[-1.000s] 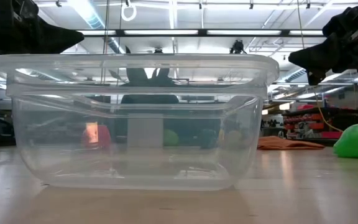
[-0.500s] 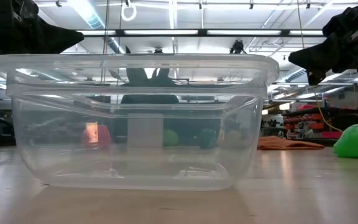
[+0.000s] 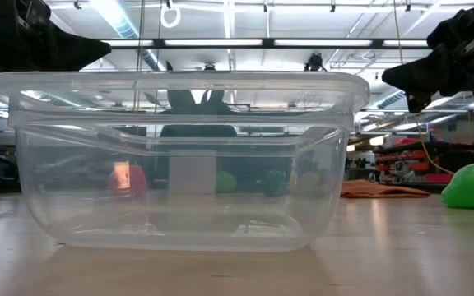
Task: Pick and placing Produce into tupperware
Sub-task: Put the eggplant into the transparent bin
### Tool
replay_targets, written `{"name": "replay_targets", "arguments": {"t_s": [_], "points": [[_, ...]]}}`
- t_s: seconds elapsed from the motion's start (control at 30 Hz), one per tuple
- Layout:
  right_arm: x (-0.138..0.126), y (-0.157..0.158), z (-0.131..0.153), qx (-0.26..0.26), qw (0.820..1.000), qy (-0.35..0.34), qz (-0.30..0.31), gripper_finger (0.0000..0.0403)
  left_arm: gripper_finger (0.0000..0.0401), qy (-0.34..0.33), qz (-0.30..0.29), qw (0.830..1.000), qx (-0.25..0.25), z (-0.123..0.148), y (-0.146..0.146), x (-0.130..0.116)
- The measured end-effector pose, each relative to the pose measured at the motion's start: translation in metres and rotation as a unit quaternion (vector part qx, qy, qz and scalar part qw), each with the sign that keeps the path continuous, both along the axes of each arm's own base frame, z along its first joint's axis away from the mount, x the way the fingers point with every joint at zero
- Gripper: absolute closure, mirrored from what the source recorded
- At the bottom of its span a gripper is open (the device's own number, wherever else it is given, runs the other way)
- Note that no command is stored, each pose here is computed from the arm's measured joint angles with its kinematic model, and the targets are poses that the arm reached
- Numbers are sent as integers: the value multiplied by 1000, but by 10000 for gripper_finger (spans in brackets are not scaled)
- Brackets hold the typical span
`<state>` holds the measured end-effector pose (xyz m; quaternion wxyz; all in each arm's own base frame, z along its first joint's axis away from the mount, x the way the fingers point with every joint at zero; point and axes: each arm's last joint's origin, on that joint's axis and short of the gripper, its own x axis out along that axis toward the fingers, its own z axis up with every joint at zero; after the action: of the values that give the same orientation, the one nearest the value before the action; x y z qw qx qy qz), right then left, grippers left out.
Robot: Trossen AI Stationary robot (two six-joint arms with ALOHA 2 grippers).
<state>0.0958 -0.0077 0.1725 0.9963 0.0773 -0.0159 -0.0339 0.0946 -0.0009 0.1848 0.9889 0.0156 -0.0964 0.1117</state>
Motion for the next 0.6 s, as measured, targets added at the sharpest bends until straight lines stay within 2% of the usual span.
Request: {"name": "replay_targets", "arguments": {"t_s": [0.17, 0.43, 0.5, 0.6], "points": [[0, 0, 0, 0, 1000, 0, 0, 403, 373, -7, -2, 1000, -11, 1, 0, 0], [0, 0, 0, 7, 1000, 1, -2, 403, 373, -34, -23, 993, -110, 2, 0, 0], [0, 0, 0, 33, 999, -1, -7, 403, 377, -40, -27, 990, -135, 2, 0, 0], [0, -2, 0, 111, 993, -10, -28, 403, 384, -65, -10, 980, -187, 3, 2, -1]]}}
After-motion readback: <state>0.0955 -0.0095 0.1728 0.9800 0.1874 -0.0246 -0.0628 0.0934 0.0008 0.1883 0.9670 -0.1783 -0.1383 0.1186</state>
